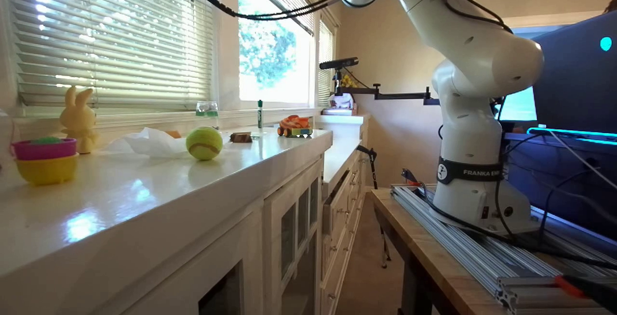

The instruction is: Open the blinds of the window

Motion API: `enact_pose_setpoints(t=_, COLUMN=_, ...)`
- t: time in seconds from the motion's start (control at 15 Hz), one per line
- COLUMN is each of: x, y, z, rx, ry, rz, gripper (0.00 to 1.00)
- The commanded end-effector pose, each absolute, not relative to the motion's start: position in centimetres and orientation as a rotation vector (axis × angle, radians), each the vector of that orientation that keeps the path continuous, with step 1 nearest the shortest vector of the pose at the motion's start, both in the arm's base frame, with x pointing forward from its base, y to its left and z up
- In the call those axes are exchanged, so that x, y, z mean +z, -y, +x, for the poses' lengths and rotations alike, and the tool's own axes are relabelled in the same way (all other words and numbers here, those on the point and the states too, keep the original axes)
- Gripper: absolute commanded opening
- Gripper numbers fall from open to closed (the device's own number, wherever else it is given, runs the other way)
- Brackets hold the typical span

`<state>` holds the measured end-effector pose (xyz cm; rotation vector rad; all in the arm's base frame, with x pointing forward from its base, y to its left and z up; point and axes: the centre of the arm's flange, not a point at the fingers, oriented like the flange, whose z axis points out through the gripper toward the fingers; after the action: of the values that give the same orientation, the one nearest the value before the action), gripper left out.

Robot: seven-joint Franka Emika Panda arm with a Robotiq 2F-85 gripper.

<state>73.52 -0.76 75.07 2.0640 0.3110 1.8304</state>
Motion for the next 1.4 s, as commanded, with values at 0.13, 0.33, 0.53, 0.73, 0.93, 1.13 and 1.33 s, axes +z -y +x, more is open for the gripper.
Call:
enact_pose_setpoints(t=0.13, x=76.5, y=-0.1, z=72.7, rx=1.818, ry=-0.298, rz=2.011, gripper=0.41)
enact_pose_setpoints(t=0.33, x=77.2, y=-0.8, z=72.4, rx=1.822, ry=-0.304, rz=2.003, gripper=0.63)
enact_pose_setpoints(t=0.53, x=77.6, y=-1.4, z=72.1, rx=1.825, ry=-0.311, rz=1.997, gripper=0.83)
enact_pose_setpoints(t=0.73, x=77.7, y=-2.3, z=71.3, rx=1.823, ry=-0.316, rz=2.037, gripper=1.0)
enact_pose_setpoints(t=0.93, x=77.2, y=-3.9, z=69.6, rx=1.812, ry=-0.306, rz=2.108, gripper=1.0)
enact_pose_setpoints(t=1.13, x=77.3, y=-4.8, z=68.3, rx=1.799, ry=-0.293, rz=2.147, gripper=1.0)
enact_pose_setpoints(t=1.33, x=77.5, y=-4.9, z=66.9, rx=1.775, ry=-0.287, rz=2.179, gripper=1.0)
